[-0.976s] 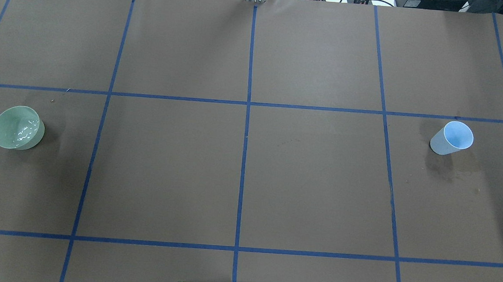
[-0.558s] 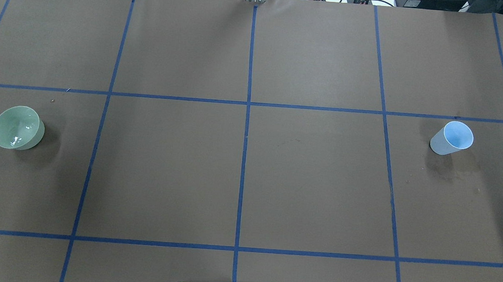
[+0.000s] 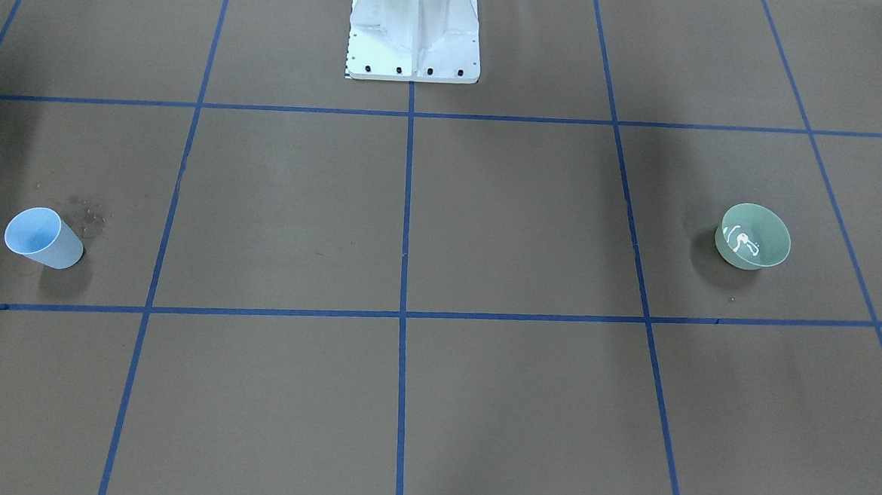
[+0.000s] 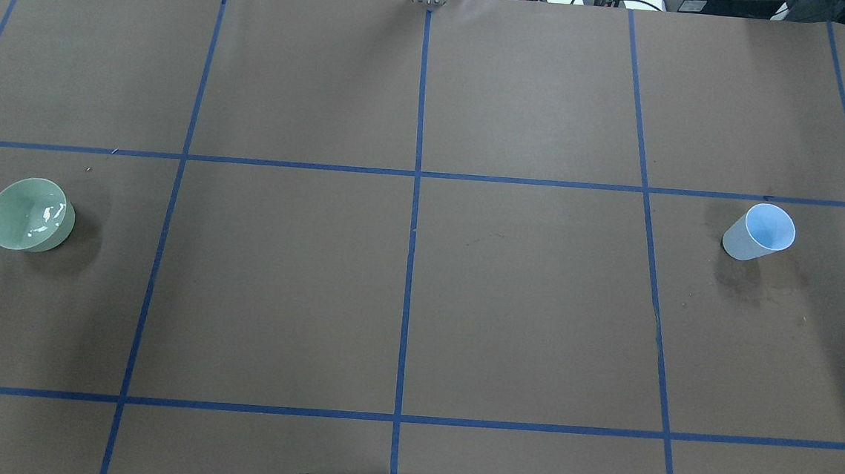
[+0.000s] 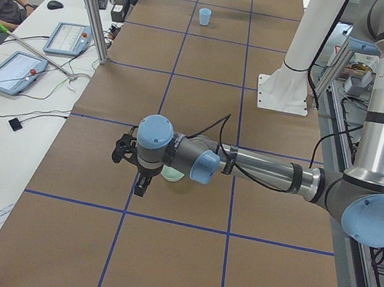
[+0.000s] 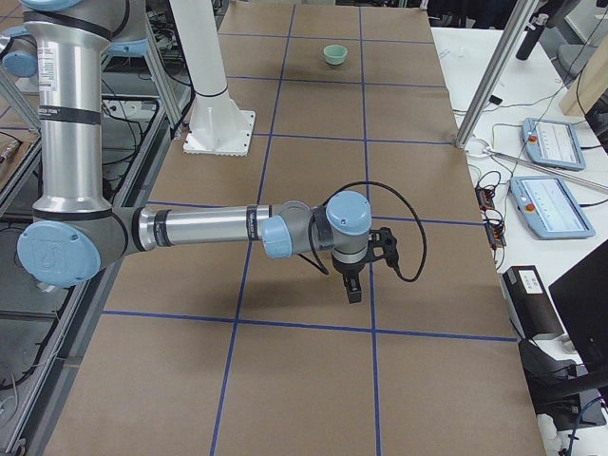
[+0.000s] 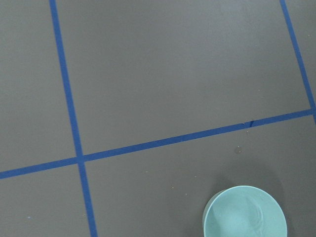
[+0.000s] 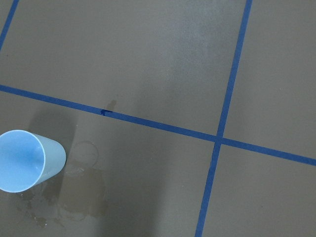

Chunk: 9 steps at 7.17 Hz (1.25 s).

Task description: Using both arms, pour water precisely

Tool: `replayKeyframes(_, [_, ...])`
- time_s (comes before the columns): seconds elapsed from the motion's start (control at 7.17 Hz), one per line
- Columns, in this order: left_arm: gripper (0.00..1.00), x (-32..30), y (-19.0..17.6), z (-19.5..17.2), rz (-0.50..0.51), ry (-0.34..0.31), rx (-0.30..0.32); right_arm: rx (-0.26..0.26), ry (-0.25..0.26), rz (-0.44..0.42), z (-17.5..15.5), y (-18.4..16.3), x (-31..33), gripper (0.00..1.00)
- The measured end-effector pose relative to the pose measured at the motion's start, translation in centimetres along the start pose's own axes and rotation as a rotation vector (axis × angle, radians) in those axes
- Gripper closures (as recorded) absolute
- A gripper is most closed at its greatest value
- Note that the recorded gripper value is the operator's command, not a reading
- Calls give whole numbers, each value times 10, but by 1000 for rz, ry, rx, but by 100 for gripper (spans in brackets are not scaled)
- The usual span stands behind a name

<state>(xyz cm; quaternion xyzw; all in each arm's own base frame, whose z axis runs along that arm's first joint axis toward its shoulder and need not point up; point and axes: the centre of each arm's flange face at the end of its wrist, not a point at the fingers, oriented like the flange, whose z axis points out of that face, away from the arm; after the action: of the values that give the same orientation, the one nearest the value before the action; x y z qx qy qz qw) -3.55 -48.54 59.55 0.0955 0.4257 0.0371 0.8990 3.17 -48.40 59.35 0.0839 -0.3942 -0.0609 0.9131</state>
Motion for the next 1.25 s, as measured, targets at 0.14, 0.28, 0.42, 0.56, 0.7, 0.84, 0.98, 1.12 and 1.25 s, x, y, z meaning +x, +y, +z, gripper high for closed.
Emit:
replayKeyframes(0.14, [0,-5,11,2,-13,-5,-12,-6,-4,14,-1,0,0,0])
replayKeyframes(0.28, [0,-6,15,3,-17,-10,-16,-9,-3,18,0,-1,1,0])
replayKeyframes(0.42, [0,-4,15,2,-19,-12,-19,-8,2,17,-1,-2,1,0])
replayKeyframes(0.56, [0,-1,11,5,-33,-18,-43,-10,5,18,0,-2,2,0])
replayKeyframes(0.7, [0,5,6,6,-46,-43,-69,-13,7,21,2,-2,4,0])
replayKeyframes(0.84, [0,9,3,3,-41,-87,-73,-15,7,23,3,0,6,0])
replayKeyframes(0.98, [0,10,3,0,-39,-116,-73,-15,8,23,4,1,6,0])
replayKeyframes(1.12, [0,9,3,0,-41,-128,-75,-16,9,24,4,2,6,0])
replayKeyframes(1.25, [0,8,4,1,-43,-132,-78,-19,9,24,4,3,7,0])
